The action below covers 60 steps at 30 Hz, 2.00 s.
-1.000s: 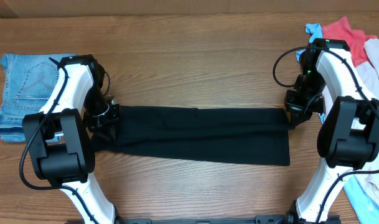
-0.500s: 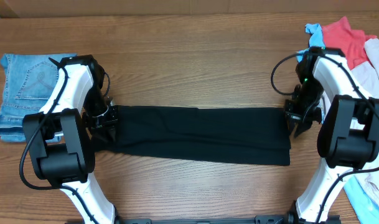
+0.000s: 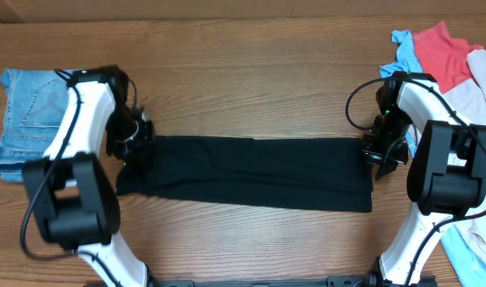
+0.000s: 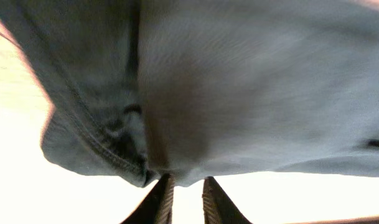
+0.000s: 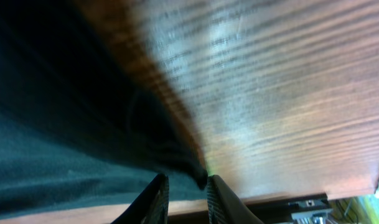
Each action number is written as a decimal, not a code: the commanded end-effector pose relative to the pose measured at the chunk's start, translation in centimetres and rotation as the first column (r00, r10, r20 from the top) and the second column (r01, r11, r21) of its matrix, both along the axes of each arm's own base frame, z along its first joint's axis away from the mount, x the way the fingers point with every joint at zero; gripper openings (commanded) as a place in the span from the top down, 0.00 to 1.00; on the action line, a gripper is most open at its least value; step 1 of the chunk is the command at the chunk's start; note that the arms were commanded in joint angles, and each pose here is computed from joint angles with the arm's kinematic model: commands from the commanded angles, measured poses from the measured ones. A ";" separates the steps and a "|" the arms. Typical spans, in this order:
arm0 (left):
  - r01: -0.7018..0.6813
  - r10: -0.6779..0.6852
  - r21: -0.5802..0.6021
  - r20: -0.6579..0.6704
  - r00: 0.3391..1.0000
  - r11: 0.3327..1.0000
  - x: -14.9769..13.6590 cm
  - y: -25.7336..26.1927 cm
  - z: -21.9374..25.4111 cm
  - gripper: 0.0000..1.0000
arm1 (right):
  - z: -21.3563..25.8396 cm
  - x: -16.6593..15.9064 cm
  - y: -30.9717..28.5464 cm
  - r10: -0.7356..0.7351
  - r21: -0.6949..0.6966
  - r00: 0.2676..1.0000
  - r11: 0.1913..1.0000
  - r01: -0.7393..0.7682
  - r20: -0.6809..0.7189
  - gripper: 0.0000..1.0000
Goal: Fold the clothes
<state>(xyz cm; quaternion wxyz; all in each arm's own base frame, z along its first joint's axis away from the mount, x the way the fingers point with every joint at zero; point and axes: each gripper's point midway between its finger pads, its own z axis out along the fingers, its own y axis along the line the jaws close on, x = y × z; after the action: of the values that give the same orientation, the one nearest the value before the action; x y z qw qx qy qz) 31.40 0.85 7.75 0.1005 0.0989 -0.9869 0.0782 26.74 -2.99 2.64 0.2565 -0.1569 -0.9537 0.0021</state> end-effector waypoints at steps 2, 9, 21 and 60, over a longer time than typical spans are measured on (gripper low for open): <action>0.014 0.023 -0.122 0.298 0.954 0.992 3.7 -2.4 6.6 0.76 | 0.2 0.5 0.1 0.003 0.006 0.999 1.000 -0.003 0.034 0.76; 0.116 -0.093 -0.095 0.218 0.971 0.989 2.4 -5.5 3.0 0.79 | 0.1 0.5 0.1 0.005 0.002 0.999 1.000 -0.005 0.034 0.75; 0.028 -0.031 0.072 0.049 0.998 0.997 -3.7 -1.2 -9.2 0.73 | 0.2 0.3 -0.8 -0.035 0.003 0.999 0.999 0.035 0.029 0.76; -0.157 0.160 -0.039 0.082 0.984 0.987 -1.3 1.9 -5.2 0.42 | -2.8 2.0 7.9 -0.093 0.401 0.951 0.915 -0.036 0.295 0.96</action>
<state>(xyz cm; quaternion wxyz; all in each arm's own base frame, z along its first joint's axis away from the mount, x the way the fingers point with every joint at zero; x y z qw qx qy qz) 28.98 2.15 1.68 0.0653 0.1713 -0.9766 0.1120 27.89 5.70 0.00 0.1483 -0.0861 -0.9574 -0.2324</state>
